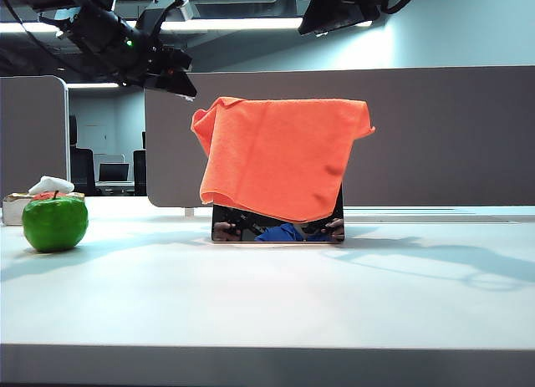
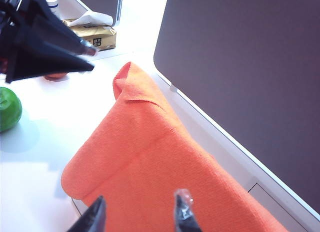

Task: Pick up the cloth from the table and use it to cover the mirror.

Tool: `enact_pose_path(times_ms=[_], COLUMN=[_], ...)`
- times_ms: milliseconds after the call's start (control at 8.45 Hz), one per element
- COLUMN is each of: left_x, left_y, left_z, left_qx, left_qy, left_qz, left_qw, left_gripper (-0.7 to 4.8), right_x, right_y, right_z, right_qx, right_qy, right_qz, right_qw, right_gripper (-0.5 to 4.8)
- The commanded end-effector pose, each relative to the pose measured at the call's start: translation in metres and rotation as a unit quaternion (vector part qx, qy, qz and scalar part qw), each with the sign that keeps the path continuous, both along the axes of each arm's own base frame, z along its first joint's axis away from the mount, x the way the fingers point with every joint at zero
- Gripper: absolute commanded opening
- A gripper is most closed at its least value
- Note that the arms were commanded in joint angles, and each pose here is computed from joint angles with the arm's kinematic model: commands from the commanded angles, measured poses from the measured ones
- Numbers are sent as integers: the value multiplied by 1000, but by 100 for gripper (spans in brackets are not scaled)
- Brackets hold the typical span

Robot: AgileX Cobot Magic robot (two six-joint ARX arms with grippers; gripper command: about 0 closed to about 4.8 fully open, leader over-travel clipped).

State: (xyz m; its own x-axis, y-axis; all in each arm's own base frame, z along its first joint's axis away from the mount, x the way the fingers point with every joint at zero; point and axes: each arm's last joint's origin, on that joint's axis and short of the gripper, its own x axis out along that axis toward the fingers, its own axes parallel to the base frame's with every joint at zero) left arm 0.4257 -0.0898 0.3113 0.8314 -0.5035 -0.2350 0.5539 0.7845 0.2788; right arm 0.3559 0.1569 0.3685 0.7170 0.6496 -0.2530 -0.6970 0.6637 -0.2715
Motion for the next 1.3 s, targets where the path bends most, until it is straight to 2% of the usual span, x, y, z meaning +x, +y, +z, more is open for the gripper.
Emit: enact_pose_path(times_ms=[118, 355, 473, 828, 1065, 1301], left_x=[6, 13, 18, 25, 26, 26], left_y=[-2, -2, -4, -5, -7, -8], left_z=[3, -9, -18, -17, -7, -2], left_qx=[137, 194, 227, 213, 196, 179], left_qy=[-131, -150, -171, -203, -221, -216], left_qz=[-34, -41, -49, -42, -71, -86], left_qw=[981, 969, 957, 955, 953, 956], left_gripper=[124, 125, 182, 187, 187, 187], right_x=[-2, -2, -2, -3, -3, -3], right_y=[0, 0, 0, -1, -1, -1], right_z=[3, 1, 0, -2, -2, -3], right_qx=[1, -3, -5, -8, -9, -11], right_qy=[-1, 8, 13, 20, 23, 27], right_qz=[1, 1, 1, 1, 1, 0], right_qw=[1000, 1000, 1000, 1000, 1000, 1000], right_gripper=[175, 175, 175, 175, 175, 175])
